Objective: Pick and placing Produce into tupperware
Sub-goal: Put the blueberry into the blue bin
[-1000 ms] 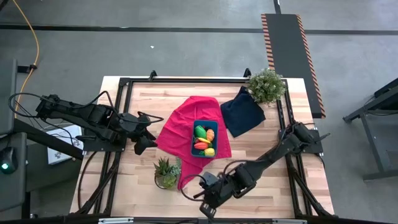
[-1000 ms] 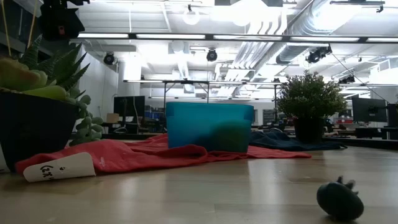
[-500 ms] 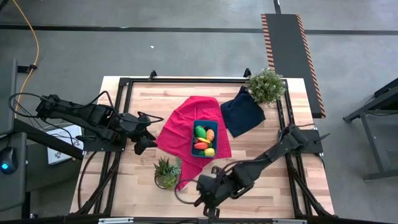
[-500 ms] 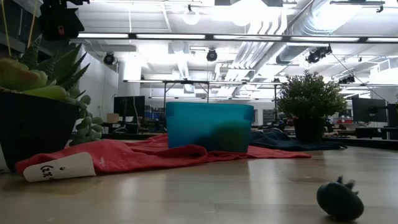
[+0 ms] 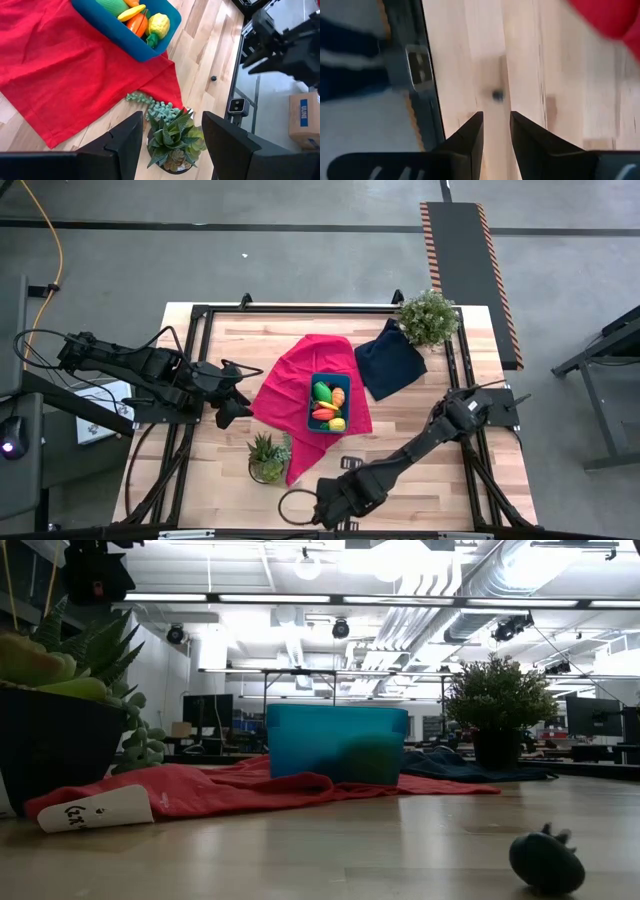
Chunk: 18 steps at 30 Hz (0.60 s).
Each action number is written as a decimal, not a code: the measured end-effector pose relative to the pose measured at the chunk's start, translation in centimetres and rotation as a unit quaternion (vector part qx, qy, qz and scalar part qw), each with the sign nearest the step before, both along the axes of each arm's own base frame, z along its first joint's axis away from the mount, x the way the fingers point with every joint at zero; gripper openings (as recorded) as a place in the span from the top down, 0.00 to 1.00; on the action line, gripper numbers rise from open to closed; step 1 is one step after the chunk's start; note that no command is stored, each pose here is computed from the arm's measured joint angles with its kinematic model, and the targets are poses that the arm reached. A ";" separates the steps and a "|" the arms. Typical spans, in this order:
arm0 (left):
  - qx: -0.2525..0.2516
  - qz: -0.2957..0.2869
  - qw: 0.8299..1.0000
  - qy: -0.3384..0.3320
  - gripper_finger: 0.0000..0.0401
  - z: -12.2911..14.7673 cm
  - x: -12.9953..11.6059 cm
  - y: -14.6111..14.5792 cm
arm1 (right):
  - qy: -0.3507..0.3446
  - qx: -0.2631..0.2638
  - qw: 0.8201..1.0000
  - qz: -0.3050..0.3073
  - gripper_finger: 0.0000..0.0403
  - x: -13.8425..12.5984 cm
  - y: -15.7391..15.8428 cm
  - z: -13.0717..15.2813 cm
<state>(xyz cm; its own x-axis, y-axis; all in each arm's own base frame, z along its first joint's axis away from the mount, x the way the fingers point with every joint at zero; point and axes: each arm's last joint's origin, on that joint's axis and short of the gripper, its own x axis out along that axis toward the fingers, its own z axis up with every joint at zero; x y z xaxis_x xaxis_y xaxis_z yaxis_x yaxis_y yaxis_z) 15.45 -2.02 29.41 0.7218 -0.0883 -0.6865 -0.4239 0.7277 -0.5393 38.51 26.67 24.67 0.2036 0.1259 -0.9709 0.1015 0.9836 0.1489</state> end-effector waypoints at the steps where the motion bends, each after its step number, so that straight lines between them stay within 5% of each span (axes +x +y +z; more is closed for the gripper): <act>1: 0.000 0.000 1.000 0.000 0.52 0.0 0.0 0.0 | -0.019 -0.006 1.000 -0.005 0.78 0.1 0.3 0.0; 5: 0.000 0.000 1.000 0.002 0.52 0.0 0.0 0.0 | -0.082 -0.026 0.996 -0.013 0.78 0.2 1.4 0.3; 18: 0.001 0.000 1.000 0.009 0.52 -0.1 -0.1 0.0 | -0.039 -0.029 0.998 -0.048 0.78 -1.2 3.0 -4.9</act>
<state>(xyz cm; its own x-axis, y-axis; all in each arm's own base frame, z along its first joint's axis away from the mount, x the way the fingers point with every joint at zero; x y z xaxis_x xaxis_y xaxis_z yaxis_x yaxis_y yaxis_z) 15.34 -2.01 29.27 0.7086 -0.0864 -0.7003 -0.4341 0.7290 -0.5292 37.27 29.62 19.75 0.2879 0.0465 -0.9565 0.1859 0.9771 0.1035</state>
